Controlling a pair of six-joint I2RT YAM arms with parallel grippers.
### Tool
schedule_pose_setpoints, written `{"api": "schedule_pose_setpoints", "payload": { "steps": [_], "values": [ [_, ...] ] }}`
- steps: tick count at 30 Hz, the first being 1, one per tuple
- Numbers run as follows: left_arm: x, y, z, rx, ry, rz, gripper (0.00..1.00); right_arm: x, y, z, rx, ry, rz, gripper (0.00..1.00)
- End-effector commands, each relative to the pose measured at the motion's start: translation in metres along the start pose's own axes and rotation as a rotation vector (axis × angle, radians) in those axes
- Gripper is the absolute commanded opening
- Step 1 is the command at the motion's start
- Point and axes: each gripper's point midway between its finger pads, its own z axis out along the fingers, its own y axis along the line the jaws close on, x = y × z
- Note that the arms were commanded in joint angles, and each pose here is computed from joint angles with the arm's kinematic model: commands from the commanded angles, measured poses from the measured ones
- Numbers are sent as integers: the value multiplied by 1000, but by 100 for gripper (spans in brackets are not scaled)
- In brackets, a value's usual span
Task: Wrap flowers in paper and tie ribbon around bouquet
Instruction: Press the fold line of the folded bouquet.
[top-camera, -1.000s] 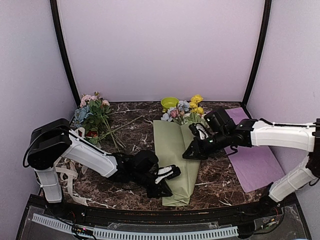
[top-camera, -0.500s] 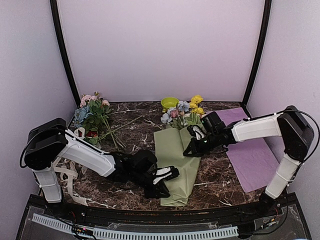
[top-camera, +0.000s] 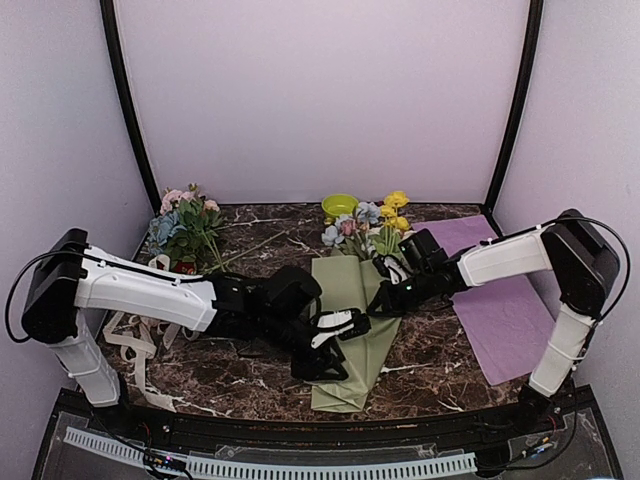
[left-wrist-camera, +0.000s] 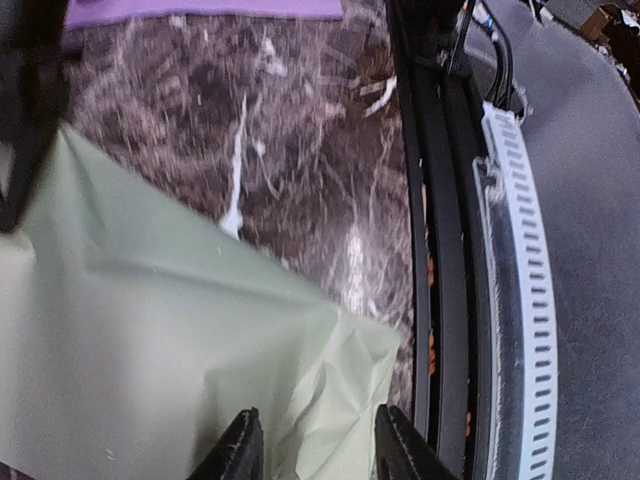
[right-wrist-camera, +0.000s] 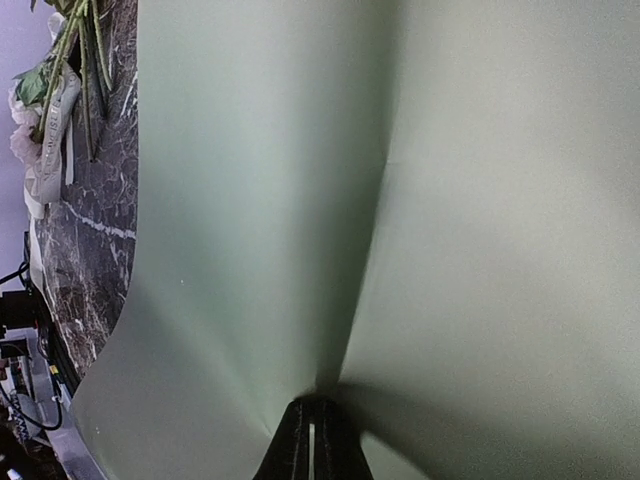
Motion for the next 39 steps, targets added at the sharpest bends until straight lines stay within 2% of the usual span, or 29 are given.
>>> {"api": "schedule_pose_setpoints", "payload": {
  "steps": [1,5,8,18,23,28,31,34,39],
  "values": [
    [-29,7,-5,-60,-58,56,39,-8,3,-3,-7,-44,-32,4],
    [12,21,39,-81,147,14,31,-13,7,-7,-10,-59,-44,4],
    [29,27,48,-141,192,48,29,-15,8,-9,-11,-64,-48,4],
    [41,6,54,-87,185,66,29,-34,12,-16,12,-94,-77,5],
    [36,-1,48,-67,155,95,34,-52,-1,-24,74,-119,-75,7],
    [37,-4,50,-46,170,101,36,-90,-16,-53,136,-186,-48,8],
    [39,-4,52,-41,173,104,36,-109,-8,-80,163,-245,-91,10],
    [43,-4,54,-36,183,100,36,-91,11,-88,95,-216,-146,13],
    [46,-7,59,-10,190,90,36,-2,84,-61,-274,-67,-267,11]
  ]
}}
